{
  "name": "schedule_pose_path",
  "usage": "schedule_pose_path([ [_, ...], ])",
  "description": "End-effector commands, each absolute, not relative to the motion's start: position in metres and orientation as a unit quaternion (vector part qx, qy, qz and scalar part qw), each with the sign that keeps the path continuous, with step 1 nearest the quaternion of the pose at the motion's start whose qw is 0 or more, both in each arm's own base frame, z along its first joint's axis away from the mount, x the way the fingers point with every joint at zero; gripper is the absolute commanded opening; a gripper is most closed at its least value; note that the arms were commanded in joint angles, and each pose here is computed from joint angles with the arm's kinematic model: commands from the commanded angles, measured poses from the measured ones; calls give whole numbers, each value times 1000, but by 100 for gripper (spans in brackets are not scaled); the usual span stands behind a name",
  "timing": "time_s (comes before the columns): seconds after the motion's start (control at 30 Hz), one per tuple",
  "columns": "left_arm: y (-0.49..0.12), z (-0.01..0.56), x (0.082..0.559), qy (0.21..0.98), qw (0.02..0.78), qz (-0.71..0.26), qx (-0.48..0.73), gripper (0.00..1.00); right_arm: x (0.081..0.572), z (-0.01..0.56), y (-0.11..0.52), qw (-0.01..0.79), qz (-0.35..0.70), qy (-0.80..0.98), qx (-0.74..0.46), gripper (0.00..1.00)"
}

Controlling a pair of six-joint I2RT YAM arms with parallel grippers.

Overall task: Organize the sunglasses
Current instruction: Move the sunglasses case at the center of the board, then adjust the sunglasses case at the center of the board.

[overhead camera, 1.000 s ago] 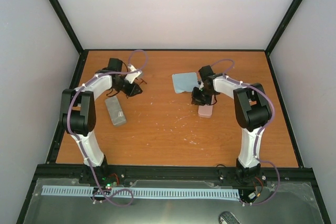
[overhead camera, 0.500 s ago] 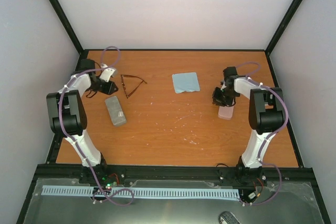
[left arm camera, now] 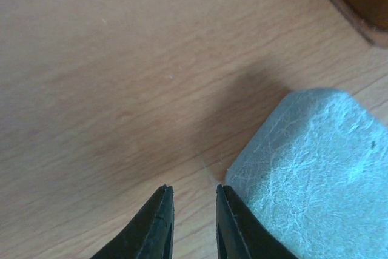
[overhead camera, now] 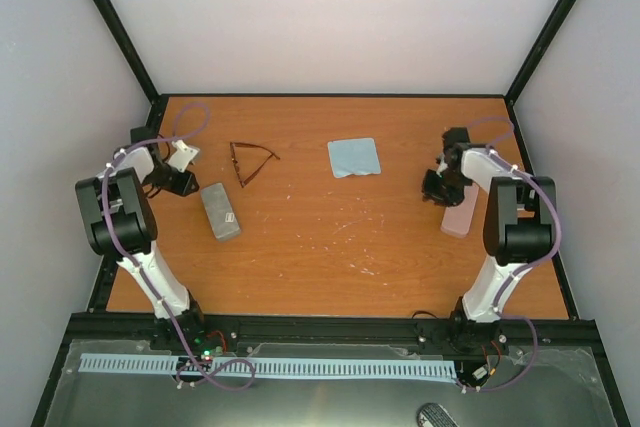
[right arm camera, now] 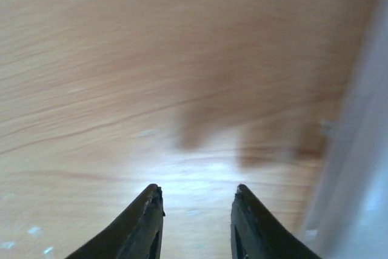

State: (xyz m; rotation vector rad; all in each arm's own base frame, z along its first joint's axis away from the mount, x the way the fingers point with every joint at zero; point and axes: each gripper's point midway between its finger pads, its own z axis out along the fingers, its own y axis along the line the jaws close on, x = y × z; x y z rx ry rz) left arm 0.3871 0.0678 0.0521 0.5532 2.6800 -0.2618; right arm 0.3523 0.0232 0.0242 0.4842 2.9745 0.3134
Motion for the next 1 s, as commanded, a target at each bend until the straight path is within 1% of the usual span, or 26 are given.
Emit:
schedule_pose_path([
  [0.0, 60, 24, 363, 957, 143, -116, 225, 20, 382, 93, 89, 148, 115, 982, 10, 33],
  [0.1, 48, 17, 352, 955, 129, -138, 230, 20, 383, 110, 143, 151, 150, 975, -67, 34],
  [0.3, 11, 16, 334, 943, 118, -172, 258, 19, 361, 112, 231, 101, 210, 958, -169, 38],
  [0.4, -13, 18, 324, 937, 113, -197, 266, 19, 348, 108, 260, 77, 220, 951, -204, 46],
  [0.5, -32, 22, 314, 932, 112, -217, 269, 19, 340, 110, 281, 67, 231, 945, -220, 56],
  [0.53, -38, 24, 310, 929, 111, -224, 271, 19, 335, 110, 289, 60, 235, 944, -225, 57],
  [0.73, -56, 28, 283, 922, 114, -247, 275, 19, 307, 108, 324, 44, 245, 929, -275, 58],
  [0.83, -66, 30, 272, 918, 118, -258, 278, 19, 294, 100, 334, 33, 264, 923, -279, 58],
  [0.9, -74, 30, 266, 915, 120, -259, 286, 18, 285, 96, 340, 28, 271, 919, -286, 61],
  [0.97, -84, 30, 262, 912, 122, -262, 293, 19, 277, 89, 344, 19, 272, 918, -287, 62],
])
